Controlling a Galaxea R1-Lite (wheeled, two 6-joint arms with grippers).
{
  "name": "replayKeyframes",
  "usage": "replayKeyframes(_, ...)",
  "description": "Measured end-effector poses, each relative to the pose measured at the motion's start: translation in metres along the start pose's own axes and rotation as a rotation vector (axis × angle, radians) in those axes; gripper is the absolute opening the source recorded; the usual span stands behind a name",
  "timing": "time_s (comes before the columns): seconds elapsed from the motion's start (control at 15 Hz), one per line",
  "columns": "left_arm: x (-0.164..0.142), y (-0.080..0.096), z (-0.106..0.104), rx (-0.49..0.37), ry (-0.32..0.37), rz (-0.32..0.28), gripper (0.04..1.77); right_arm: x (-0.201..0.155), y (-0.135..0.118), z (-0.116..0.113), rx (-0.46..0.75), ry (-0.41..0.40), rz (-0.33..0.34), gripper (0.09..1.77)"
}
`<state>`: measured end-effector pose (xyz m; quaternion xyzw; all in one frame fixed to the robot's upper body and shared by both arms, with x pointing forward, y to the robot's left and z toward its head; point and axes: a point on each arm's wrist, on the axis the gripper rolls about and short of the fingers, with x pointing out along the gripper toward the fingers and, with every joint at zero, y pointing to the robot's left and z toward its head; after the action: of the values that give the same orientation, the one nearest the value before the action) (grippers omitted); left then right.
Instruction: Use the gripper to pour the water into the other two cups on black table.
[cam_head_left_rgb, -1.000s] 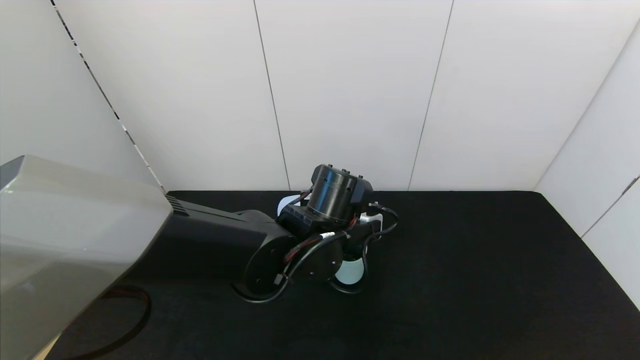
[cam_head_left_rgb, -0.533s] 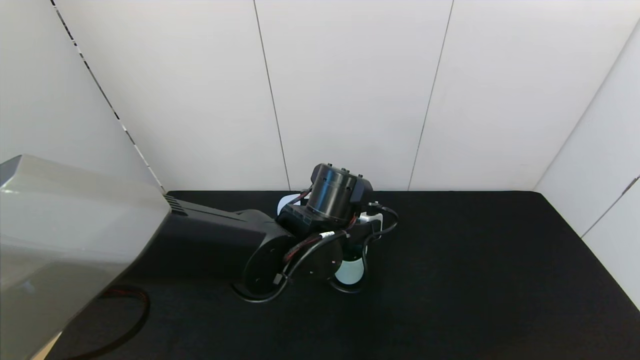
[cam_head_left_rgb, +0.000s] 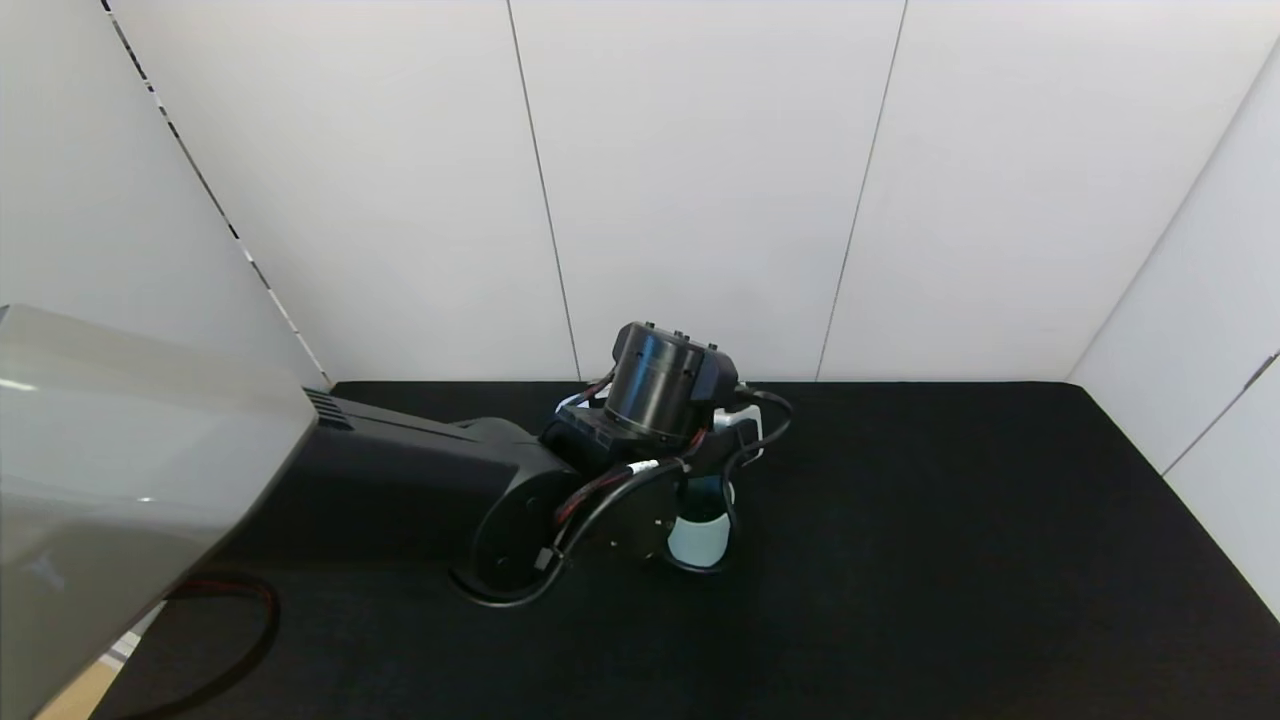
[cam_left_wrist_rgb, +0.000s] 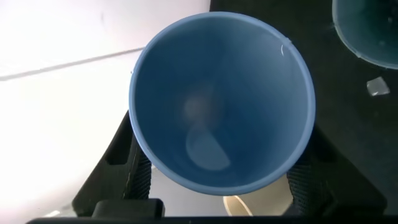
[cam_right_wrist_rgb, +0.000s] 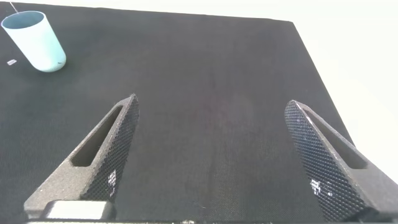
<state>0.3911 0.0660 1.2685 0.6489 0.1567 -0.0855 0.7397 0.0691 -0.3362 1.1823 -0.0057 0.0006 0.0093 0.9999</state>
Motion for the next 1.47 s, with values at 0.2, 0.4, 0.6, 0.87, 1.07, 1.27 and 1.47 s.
replayKeyframes(0.2, 0.0, 0.003, -0.006, -0.126, 0.008, -0.004, 1.21, 0.0, 0.0, 0.0, 0.0, 0.0, 0.0, 1.71)
replayKeyframes(0.4, 0.002, 0.01, -0.019, -0.277, -0.018, -0.033, 1.21, 0.0, 0.0, 0.0, 0.0, 0.0, 0.001, 1.71)
replayKeyframes(0.6, 0.004, 0.016, -0.036, -0.475, -0.027, -0.061, 1.21, 0.0, 0.0, 0.0, 0.0, 0.0, 0.001, 1.71)
replayKeyframes(0.87, 0.008, 0.022, -0.058, -0.79, -0.047, -0.125, 1.21, 0.0, 0.0, 0.0, 0.0, 0.0, 0.0, 1.71)
replayKeyframes(1.07, 0.01, 0.031, -0.078, -1.002, -0.054, -0.165, 1.21, 0.0, 0.0, 0.0, 0.0, 0.0, 0.001, 1.71)
replayKeyframes(1.27, 0.013, 0.037, -0.1, -1.191, -0.072, -0.127, 1.21, 0.0, 0.0, 0.0, 0.0, 0.0, 0.001, 1.71)
replayKeyframes(1.47, 0.017, 0.033, -0.116, -1.303, -0.152, -0.033, 1.21, 0.0, 0.0, 0.0, 0.0, 0.0, 0.001, 1.71)
